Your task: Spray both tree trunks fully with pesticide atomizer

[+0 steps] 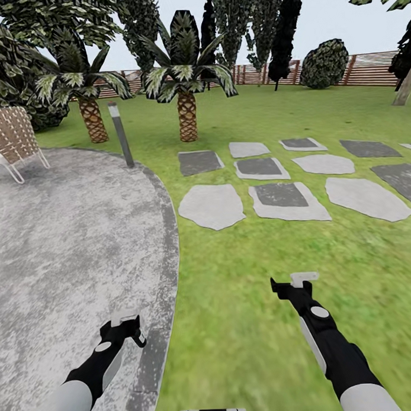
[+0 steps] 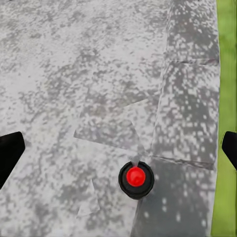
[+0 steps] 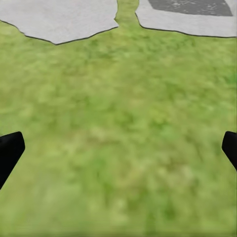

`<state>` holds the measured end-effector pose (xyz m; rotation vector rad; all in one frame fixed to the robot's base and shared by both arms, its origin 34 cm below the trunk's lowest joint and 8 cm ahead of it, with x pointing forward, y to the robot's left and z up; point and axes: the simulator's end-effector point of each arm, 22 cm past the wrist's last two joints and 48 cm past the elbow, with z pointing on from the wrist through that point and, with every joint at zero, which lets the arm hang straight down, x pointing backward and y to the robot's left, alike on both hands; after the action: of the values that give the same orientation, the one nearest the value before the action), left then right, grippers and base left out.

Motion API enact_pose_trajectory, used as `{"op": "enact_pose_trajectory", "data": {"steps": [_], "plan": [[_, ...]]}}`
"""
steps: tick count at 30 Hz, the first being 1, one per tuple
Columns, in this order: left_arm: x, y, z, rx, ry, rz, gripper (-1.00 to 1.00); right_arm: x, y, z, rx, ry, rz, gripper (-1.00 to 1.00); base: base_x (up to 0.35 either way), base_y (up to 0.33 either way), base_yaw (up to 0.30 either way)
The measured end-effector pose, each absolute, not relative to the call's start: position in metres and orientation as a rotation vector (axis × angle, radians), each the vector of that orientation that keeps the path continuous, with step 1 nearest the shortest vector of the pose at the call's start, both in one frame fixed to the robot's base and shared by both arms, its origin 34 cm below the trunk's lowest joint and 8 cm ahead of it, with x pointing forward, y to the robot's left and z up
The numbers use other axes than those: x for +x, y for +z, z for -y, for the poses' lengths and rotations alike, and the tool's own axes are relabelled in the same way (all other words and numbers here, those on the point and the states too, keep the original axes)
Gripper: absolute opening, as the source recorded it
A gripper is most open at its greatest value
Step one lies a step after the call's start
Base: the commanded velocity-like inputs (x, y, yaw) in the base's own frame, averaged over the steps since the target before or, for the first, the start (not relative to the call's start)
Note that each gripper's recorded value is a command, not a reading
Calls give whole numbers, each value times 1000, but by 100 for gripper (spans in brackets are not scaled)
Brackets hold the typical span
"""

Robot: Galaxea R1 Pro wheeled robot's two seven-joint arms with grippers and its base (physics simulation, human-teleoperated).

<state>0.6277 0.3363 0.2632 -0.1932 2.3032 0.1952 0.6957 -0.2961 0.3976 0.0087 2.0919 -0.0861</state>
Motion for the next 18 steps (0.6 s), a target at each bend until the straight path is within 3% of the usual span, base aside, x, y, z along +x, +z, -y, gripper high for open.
{"op": "enact_pose_trajectory", "data": {"steps": [18], "plan": [[605, 212, -327, -179, 192, -2389, 100, 682, 338, 300, 18, -91, -2186, 100, 0, 0, -29]]}}
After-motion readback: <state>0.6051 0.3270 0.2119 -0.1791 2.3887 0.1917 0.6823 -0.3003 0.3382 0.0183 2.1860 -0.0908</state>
